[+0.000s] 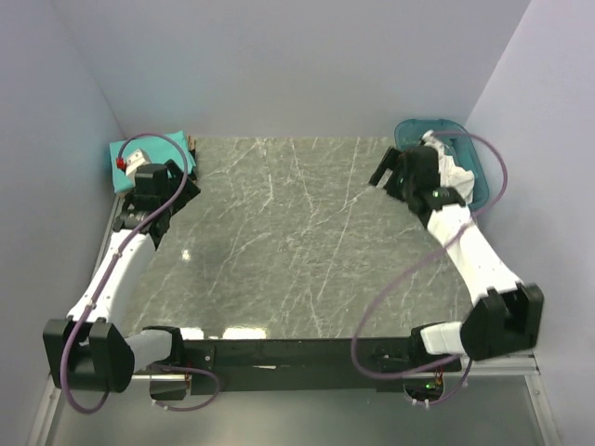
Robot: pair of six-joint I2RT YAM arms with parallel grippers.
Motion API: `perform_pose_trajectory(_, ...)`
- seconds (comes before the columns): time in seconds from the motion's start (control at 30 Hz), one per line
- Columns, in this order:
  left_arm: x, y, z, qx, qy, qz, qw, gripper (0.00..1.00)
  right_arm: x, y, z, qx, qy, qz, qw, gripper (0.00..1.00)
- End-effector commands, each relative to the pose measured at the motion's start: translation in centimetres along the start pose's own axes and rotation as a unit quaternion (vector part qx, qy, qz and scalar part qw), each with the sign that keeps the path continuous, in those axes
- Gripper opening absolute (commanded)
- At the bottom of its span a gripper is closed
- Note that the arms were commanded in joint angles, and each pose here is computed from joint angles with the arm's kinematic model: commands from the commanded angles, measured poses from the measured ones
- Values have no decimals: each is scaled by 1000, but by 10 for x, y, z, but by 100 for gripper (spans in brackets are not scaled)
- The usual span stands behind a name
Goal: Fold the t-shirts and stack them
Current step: Grab the tshirt from the pile
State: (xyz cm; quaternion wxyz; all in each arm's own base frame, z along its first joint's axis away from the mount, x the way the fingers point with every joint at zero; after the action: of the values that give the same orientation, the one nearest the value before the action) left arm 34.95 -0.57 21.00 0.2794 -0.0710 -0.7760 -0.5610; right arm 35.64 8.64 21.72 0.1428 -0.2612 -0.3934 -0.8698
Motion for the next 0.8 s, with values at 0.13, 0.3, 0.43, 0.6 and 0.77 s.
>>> perform_pose_trajectory(0.13, -14, 66, -24, -4, -9, -76, 997, 98, -60, 105, -11, -56, -71, -91, 992, 96)
perform_pose_trajectory(0.3, -33, 71, -31, -42, -7, -71, 997, 97, -97, 136, -35, -61, -133, -115, 983, 95)
perform_pose_trajectory(0.43, -44, 82, -33, -78, 4, -79, 994, 98, -109, 153, -63, -52, -194, -129, 971, 95)
perform_pose_trajectory(0.6, -71, 80, -32, -110, 26, -68, 991, 98, -120, 146, -101, -70, -241, -109, 962, 94)
perform_pose_trajectory(0.77, -96, 76, -45, -119, 8, -60, 991, 98, -127, 130, -133, -76, -276, -96, 953, 93)
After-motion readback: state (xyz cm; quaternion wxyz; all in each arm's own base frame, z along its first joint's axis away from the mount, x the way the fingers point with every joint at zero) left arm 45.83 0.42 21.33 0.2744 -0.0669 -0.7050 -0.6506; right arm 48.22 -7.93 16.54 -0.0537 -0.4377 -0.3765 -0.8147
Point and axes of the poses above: each gripper's point midway between its finger pads, its own x axis back along the fingers, its own z axis along the line the jaws close on, y = z × x, the point moved 1 cm from there along x, back along the fingers, and after that the axes turned 15 degrees about -x, right-handed, at the moved point
